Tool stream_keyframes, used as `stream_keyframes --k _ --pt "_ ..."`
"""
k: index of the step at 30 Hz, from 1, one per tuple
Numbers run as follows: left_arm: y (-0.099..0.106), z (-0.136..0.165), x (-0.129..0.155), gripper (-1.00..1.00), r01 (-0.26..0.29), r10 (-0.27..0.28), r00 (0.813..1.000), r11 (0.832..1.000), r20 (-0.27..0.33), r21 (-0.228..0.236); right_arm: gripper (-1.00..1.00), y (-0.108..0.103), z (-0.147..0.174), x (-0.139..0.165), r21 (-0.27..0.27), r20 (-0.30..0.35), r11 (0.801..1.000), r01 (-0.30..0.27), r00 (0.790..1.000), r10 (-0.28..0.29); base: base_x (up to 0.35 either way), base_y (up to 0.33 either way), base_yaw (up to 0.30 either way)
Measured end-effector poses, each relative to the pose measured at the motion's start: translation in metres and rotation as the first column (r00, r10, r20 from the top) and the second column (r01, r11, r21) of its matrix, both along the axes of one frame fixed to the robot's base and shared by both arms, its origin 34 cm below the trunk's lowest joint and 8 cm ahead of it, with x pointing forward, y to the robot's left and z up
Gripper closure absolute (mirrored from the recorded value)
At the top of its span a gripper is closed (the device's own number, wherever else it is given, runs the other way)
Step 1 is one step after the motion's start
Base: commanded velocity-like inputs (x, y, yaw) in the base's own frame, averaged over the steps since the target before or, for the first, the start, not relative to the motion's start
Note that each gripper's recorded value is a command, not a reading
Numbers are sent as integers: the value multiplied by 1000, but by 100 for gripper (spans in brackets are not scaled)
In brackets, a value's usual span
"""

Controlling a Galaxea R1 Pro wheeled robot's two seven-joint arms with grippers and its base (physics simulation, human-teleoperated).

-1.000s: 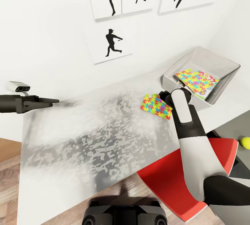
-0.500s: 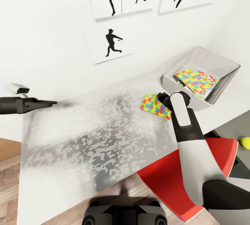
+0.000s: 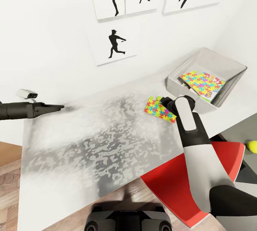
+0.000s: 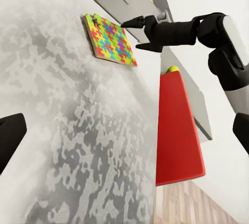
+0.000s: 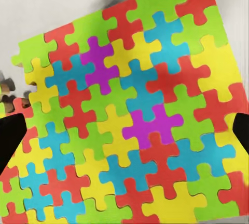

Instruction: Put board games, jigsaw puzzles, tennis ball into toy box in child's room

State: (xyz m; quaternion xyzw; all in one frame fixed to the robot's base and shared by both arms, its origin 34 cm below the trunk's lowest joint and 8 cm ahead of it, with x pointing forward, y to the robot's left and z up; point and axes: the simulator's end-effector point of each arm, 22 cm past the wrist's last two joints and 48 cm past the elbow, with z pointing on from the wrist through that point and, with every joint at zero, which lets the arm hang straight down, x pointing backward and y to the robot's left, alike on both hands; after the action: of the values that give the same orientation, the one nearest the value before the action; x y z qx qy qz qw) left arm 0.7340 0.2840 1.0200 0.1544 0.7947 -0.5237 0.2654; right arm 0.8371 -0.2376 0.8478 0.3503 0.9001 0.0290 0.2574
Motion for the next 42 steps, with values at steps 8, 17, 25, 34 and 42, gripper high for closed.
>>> stream_keyframes --k 8,17,25,34,42 --pt "-3 -1 0 -100 0 0 1000 1000 -2 -7 -100 -7 10 1 -17 4 1000 -19 1000 19 0 0 0" --pt "-3 -2 0 -100 -1 1 1000 1000 -2 -5 -100 -8 10 1 -18 3 1000 -21 1000 21 0 0 0" --pt "-2 -2 0 -100 -1 1 1000 1000 -3 -5 -100 -9 10 1 -18 2 1000 -22 1000 22 0 0 0" --pt "-2 -2 1 -100 -2 2 1000 1000 -3 -3 -100 -11 8 -1 -25 -14 999 -39 999 39 0 0 0" --pt "-2 -2 1 -100 -2 2 1000 1000 -1 -2 -100 -10 4 -3 -26 -24 999 -45 999 45 0 0 0"
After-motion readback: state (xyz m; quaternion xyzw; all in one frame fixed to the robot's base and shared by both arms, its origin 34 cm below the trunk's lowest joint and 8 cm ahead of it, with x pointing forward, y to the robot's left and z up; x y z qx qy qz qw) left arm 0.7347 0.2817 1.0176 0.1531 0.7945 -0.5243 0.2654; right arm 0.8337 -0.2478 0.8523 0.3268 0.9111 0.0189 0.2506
